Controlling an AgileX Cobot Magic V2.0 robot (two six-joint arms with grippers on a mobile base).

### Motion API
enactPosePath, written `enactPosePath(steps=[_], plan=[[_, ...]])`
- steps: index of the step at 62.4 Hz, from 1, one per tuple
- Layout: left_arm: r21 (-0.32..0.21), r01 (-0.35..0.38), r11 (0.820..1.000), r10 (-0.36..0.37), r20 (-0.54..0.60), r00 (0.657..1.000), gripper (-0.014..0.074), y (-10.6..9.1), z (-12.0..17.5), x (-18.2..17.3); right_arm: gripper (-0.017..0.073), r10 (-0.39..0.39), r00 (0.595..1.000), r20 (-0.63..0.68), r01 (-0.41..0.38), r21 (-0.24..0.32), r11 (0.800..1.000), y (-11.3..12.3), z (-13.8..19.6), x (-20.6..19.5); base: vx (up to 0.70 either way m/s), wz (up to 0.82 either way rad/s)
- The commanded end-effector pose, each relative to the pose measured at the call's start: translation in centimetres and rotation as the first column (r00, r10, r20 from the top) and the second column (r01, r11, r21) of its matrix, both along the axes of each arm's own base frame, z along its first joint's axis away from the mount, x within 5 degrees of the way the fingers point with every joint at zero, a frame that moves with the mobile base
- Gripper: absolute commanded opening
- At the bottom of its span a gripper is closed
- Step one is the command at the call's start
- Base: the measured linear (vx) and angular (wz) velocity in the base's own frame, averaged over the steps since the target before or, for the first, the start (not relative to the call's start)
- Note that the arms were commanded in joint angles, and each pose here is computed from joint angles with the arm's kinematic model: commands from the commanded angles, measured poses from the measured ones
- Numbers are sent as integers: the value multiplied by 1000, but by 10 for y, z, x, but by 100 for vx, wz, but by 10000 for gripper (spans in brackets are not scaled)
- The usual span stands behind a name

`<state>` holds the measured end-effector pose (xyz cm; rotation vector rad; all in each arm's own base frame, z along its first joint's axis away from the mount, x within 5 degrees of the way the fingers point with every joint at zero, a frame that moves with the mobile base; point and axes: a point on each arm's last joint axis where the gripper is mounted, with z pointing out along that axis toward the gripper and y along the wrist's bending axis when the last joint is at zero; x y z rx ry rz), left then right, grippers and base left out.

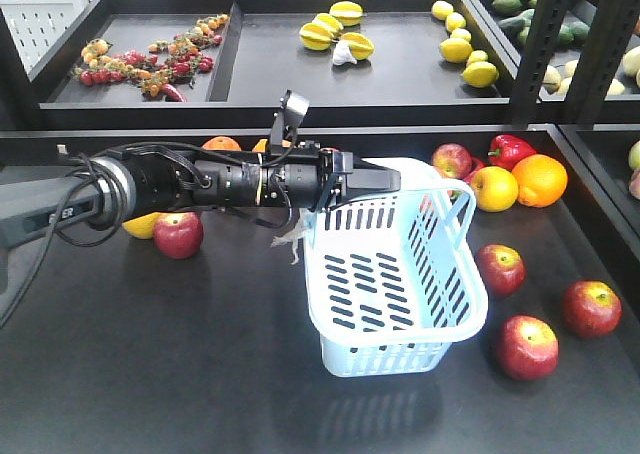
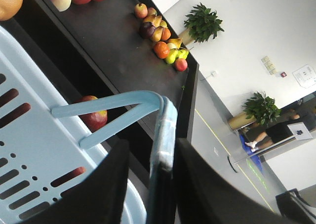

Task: Pick three apples into basket with both arms
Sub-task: 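Lower the light blue basket onto the table with the left gripper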

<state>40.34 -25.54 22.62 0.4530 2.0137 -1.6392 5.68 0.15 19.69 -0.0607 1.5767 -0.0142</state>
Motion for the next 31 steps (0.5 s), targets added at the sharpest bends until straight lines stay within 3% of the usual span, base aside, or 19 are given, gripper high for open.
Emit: enactPosePath(steps=[1,12,19,25,31], plan=[[-128,11,992,-3,67,998,-8,-1,47,-6,-3,2,997,74,-2,-1,1000,0,4,0,0,0],[-130,31,991,-23,63,998,-4,-2,44,-7,-3,2,997,74,-2,-1,1000,0,4,0,0,0],[-105,45,994,-37,75,997,15,-2,42,-8,-3,2,997,74,-2,-1,1000,0,4,0,0,0],[-87,57,995,-50,82,995,64,-2,41,-9,-3,2,997,74,-2,-1,1000,0,4,0,0,0],[-88,55,995,-48,81,996,167,-2,41,-8,-3,2,997,74,-2,-1,1000,0,4,0,0,0]])
